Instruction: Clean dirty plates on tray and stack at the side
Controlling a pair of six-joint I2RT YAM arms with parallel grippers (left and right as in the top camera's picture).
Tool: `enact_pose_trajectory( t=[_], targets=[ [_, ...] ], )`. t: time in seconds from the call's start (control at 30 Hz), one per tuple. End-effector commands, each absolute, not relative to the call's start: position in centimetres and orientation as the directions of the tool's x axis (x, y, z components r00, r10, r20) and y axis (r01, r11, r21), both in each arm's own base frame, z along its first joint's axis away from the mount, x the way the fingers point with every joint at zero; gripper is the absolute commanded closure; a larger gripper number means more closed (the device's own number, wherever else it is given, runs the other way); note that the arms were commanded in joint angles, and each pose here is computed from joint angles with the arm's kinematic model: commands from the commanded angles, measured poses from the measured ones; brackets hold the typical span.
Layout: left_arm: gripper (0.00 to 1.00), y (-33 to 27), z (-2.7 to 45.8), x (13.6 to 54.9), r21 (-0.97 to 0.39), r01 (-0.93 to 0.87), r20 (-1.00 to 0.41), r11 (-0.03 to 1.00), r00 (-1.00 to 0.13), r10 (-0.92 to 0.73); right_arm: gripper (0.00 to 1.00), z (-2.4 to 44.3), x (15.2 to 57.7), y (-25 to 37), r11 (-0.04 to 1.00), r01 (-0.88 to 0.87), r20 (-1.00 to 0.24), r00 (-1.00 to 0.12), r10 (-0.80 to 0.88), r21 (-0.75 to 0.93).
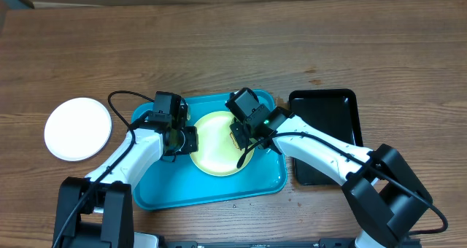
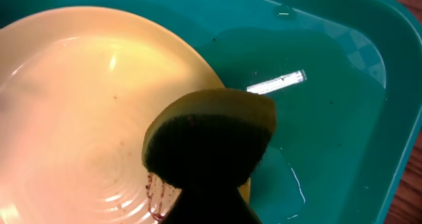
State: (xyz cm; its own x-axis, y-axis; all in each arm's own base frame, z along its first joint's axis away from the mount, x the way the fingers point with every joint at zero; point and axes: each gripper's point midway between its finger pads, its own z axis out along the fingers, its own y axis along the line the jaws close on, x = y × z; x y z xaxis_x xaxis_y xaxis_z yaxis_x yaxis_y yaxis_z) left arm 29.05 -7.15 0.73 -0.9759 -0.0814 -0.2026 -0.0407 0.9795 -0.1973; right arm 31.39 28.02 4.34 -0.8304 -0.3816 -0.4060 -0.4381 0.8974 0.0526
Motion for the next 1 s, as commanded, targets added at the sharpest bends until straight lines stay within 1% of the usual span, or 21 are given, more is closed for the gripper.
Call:
enact_pose_trajectory(
  t=[0.0, 0.33, 0.43, 0.53, 0.6, 0.97],
  targets=[
    [0.96, -7.3, 0.4, 28.6, -0.205, -0.054, -0.183, 0.977, -0.979, -0.093, 0.96, 4.5, 31.5, 28.6, 0.912, -0.400, -0.411, -0.849, -0.332, 0.090],
    [0.96, -7.3, 0.4, 28.6, -0.205, -0.054, -0.182, 0.977, -0.979, -0.092, 0.96, 4.2, 31.5, 28.6, 0.913, -0.398, -0.408, -0.851, -0.330, 0.091],
    [0.96, -7.3, 0.4, 28.6, -0.204, -0.054, -0.183, 0.977, -0.979, -0.093, 0.93, 4.2, 31.5, 28.6, 0.913, -0.398, -0.407, -0.852, -0.331, 0.090],
    [0.96, -7.3, 0.4, 28.6, -0.204, -0.054, -0.182, 0.977, -0.979, -0.093, 0.73, 4.1, 31.4, 28.7, 0.912, -0.399, -0.403, -0.852, -0.334, 0.089],
    [0.96, -7.3, 0.4, 28.6, -0.205, -0.054, -0.182, 0.977, -0.979, -0.092, 0.63, 3.9, 31.1, 28.7, 0.911, -0.403, -0.394, -0.854, -0.341, 0.085],
    [0.96, -7.3, 0.4, 28.6, -0.204, -0.054, -0.182, 0.977, -0.979, -0.093, 0.65, 3.4, 30.2, 28.2, 0.910, -0.408, -0.358, -0.862, -0.359, 0.069]
  ],
)
